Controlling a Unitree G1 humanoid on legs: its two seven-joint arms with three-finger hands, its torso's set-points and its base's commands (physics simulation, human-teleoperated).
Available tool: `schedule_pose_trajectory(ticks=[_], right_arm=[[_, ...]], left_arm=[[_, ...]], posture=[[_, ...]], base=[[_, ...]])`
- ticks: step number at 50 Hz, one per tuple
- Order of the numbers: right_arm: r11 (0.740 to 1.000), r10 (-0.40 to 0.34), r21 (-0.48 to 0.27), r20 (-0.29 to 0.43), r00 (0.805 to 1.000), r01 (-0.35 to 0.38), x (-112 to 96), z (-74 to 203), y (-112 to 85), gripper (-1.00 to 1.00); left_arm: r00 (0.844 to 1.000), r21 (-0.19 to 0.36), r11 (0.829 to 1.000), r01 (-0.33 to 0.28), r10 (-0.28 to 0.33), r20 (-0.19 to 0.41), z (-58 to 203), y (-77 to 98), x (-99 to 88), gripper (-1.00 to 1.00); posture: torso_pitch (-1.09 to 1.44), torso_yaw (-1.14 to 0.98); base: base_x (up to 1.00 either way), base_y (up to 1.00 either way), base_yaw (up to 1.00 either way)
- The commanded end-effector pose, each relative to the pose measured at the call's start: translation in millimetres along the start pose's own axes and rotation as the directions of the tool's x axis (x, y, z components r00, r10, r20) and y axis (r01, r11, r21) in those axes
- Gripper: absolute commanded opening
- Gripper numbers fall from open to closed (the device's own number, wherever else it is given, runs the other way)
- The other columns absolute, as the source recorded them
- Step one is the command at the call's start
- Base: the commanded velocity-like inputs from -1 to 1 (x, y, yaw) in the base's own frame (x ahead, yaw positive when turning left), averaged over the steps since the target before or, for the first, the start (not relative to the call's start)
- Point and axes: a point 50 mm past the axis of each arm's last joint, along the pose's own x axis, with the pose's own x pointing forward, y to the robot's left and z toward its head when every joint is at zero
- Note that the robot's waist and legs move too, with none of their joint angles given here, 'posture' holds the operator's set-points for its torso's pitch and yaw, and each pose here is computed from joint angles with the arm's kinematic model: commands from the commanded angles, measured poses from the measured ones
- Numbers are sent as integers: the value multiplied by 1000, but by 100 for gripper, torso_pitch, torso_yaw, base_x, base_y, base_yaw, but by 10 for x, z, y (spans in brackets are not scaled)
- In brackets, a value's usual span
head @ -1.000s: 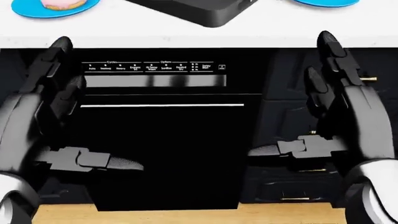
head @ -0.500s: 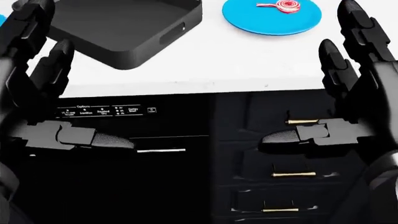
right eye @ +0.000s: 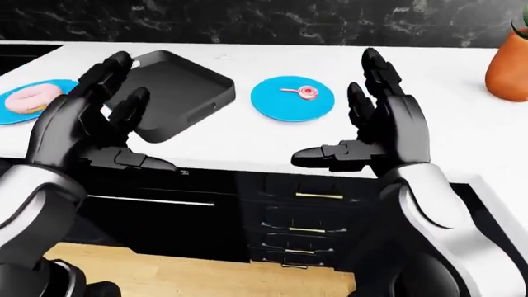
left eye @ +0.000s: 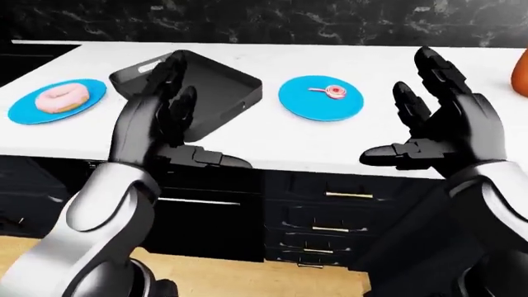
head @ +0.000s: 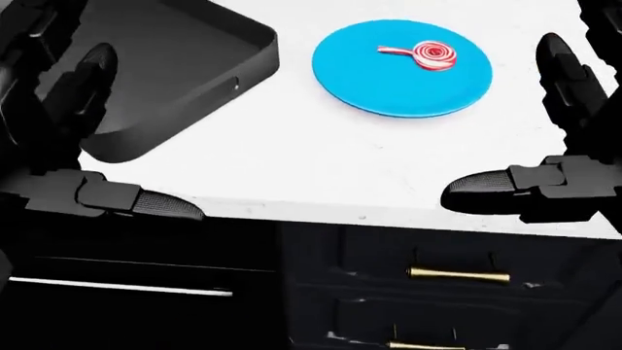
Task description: Move the dessert items from the plate to the tray.
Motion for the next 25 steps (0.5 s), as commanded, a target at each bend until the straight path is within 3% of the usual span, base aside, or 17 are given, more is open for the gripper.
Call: schedule_pose_trajectory(ticks=[1, 11, 25], right_arm=[[999, 41, -3, 94, 995, -41, -31, 150, 64, 100], [1000, -7, 1, 88, 996, 7, -26, 147, -63, 100], [1000, -16, -17, 112, 994, 18, -85, 220, -129, 100]], left_arm=[[996, 7, 1000, -31, 30, 90, 120, 36, -36, 100], [995, 1, 1000, -29, 29, 94, 158, 42, -31, 100], [995, -1, 1000, -26, 26, 96, 151, 23, -55, 100]], posture=[[0, 0], [0, 0], [0, 0]], base=[[0, 0, 47], [1, 4, 24], [45, 0, 0]])
